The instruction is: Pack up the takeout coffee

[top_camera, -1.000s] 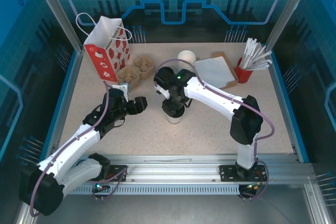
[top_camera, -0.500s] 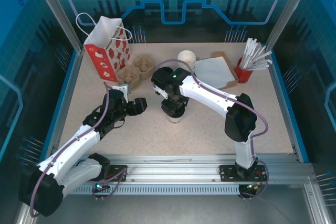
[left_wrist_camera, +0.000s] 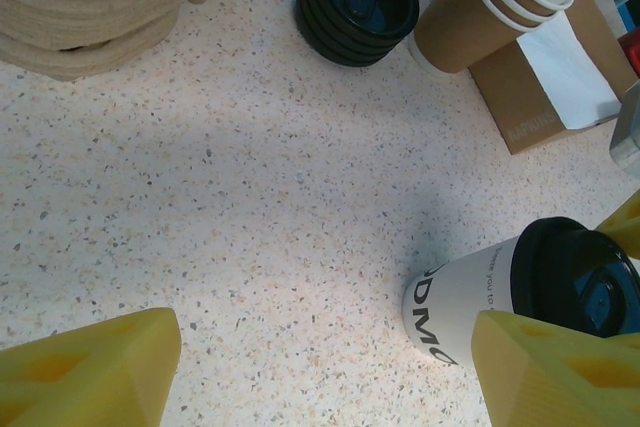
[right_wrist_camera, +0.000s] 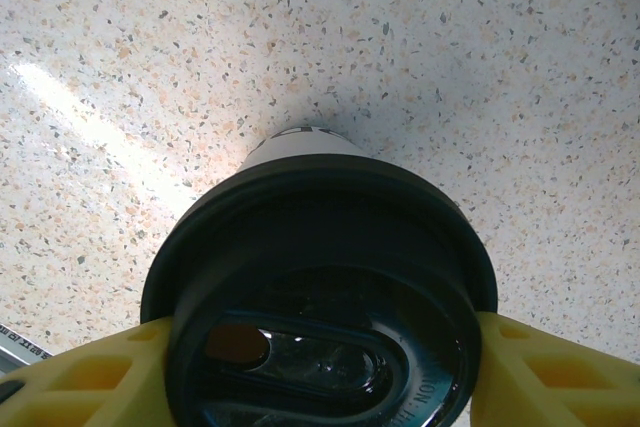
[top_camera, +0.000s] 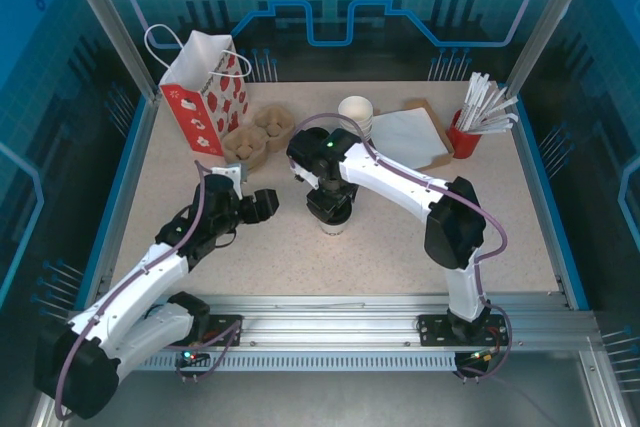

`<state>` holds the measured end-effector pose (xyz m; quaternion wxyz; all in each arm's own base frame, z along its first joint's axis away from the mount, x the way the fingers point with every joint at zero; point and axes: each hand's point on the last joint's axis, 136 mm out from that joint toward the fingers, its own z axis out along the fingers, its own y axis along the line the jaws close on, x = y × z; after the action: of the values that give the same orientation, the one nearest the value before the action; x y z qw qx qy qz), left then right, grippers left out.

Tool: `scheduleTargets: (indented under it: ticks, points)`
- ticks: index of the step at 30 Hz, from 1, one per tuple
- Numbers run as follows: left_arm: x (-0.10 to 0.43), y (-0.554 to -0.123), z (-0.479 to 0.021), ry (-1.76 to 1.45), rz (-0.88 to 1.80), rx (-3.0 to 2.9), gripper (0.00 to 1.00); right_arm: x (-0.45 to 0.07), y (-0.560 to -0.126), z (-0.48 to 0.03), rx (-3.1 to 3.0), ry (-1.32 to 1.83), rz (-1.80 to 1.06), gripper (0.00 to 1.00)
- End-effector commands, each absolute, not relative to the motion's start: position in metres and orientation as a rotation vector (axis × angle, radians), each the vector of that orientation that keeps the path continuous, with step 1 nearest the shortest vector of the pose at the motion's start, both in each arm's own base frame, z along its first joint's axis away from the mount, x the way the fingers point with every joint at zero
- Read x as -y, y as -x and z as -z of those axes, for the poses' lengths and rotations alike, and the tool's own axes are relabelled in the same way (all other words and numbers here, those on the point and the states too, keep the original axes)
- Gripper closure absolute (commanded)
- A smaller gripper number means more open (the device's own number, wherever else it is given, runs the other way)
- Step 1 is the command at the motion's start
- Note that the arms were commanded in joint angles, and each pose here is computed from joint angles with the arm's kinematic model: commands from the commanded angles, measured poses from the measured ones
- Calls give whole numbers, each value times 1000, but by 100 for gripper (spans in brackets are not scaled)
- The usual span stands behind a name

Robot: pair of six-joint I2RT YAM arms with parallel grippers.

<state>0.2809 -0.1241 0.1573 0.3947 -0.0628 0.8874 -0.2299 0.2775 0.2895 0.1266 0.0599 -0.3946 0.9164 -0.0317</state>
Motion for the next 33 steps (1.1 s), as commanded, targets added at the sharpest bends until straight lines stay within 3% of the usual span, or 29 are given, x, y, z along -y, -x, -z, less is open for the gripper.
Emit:
scheduleTargets:
  ticks: [1, 16, 20, 33]
  points:
    - [123, -279, -156, 157, 588, -2244, 22, -273, -252, -78, -2903, 1344, 236, 45]
    - [123, -267, -128, 246, 641, -2296, 22, -261, -236, -34, -2947, 1429, 338, 47]
    - [123, -268, -131, 251, 638, -2307, 22, -269, -244, -49, -2895, 1429, 321, 47]
    - [127, -271, -140, 242, 670, -2283, 23, -294, -260, -96, -2807, 1357, 122, 24]
